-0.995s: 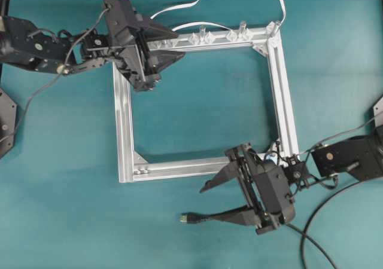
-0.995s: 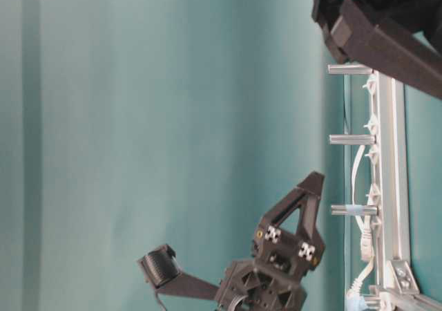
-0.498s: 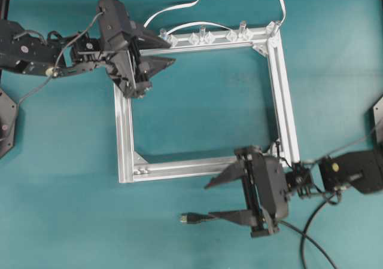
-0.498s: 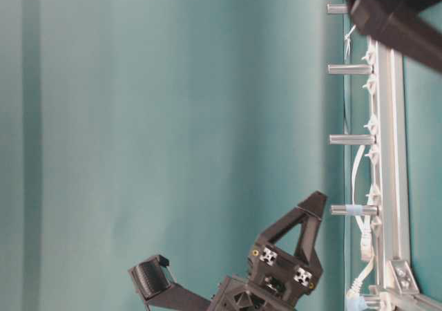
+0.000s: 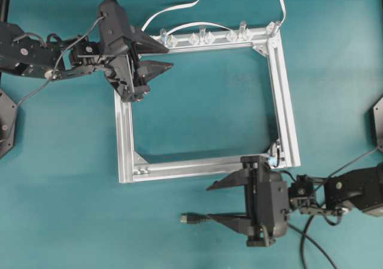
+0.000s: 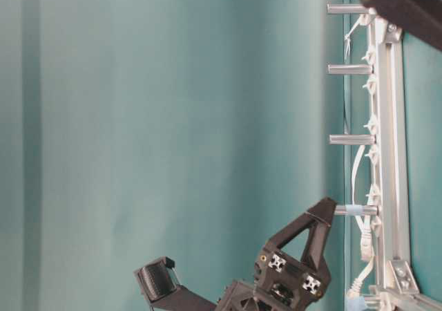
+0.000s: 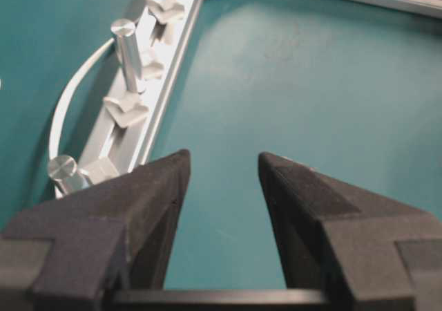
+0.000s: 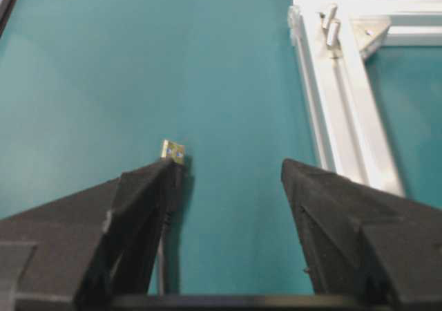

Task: Insert the wire through the string loop located on the right side.
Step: 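Lower the open right gripper toward the black USB cable plug, then close the right gripper on the USB cable just behind the plug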

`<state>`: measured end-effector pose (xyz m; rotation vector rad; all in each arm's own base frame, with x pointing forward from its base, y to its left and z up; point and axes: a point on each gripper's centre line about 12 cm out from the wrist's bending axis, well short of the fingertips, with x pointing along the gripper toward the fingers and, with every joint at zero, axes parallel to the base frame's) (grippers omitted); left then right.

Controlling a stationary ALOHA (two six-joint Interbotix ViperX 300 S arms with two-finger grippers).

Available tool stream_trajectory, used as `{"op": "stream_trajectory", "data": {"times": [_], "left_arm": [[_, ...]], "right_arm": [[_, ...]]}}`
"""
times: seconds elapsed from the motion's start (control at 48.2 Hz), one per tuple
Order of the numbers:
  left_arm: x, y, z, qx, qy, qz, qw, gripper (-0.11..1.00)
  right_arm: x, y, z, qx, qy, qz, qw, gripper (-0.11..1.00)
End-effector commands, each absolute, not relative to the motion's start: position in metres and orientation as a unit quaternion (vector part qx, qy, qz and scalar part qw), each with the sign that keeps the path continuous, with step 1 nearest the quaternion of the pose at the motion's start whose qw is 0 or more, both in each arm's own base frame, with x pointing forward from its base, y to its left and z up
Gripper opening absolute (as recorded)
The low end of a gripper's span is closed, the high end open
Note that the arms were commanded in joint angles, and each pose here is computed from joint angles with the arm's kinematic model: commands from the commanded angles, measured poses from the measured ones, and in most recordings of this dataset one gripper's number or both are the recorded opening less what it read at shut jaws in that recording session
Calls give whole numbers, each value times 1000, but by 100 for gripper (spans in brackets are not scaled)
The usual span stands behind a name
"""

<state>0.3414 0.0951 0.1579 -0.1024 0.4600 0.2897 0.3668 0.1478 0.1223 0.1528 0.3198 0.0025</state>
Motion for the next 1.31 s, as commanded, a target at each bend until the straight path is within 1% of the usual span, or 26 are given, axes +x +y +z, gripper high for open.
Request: {"op": "stream_trajectory", "data": {"times": [0.0,0.187,0.539,0.892,1.286], "left_arm": [[343,94,168,-36,211,138,967,50],[341,92,170,-25,211,134,968,50],[328,85,159,-26,229,129,964,50],[325,85,154,-27,236,129,963,50],[326,85,155,-27,234,129,963,50]], "right_arm": [[374,154,129,82,145,3,986,72],[380,157,119,76,151,1,986,72],[383,162,100,67,169,1,983,73],[377,174,74,48,197,13,979,73],[379,176,67,45,202,13,978,73]]}}
